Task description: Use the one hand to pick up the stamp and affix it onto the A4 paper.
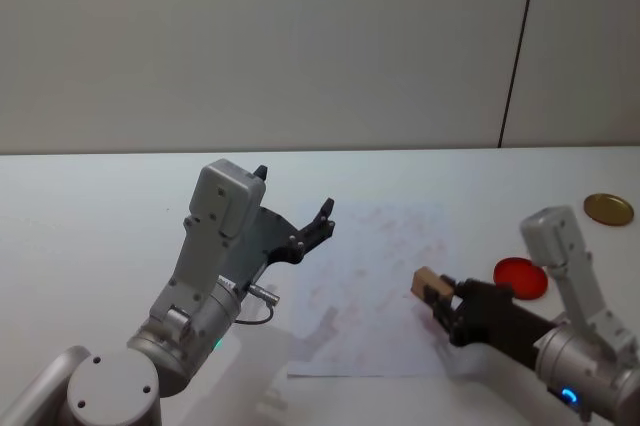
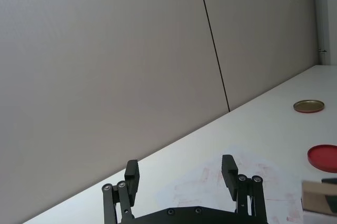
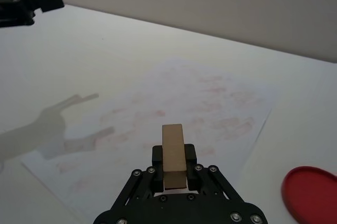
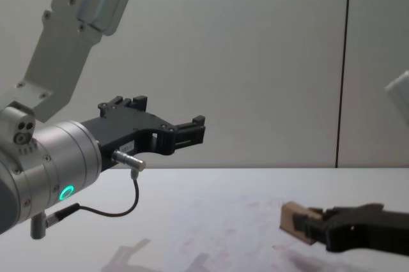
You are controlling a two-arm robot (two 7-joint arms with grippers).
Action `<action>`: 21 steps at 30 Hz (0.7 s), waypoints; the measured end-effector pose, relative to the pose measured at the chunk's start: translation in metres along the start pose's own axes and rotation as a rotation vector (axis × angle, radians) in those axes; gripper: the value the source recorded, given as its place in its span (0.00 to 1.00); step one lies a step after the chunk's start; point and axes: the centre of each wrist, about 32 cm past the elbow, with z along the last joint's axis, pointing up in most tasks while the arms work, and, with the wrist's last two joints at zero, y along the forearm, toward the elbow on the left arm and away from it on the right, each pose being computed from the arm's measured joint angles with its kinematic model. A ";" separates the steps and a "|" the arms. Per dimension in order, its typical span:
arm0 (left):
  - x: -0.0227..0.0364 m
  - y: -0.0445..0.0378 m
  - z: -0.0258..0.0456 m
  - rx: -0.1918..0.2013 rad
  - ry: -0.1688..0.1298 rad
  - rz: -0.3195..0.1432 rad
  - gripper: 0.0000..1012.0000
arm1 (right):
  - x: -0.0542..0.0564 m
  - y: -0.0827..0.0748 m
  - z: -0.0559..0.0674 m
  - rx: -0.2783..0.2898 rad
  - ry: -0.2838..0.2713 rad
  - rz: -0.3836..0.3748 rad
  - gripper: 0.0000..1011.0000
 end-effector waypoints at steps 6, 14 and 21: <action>0.0000 0.0000 0.0000 0.000 0.000 0.000 0.98 | 0.010 -0.003 0.007 0.033 0.001 -0.049 0.22; 0.0000 0.0000 0.0000 0.000 0.000 0.000 0.98 | 0.024 -0.006 0.010 0.047 -0.007 -0.117 0.22; 0.0000 0.0000 0.0000 0.000 0.000 0.000 0.98 | 0.035 -0.008 0.011 0.045 -0.021 -0.175 0.22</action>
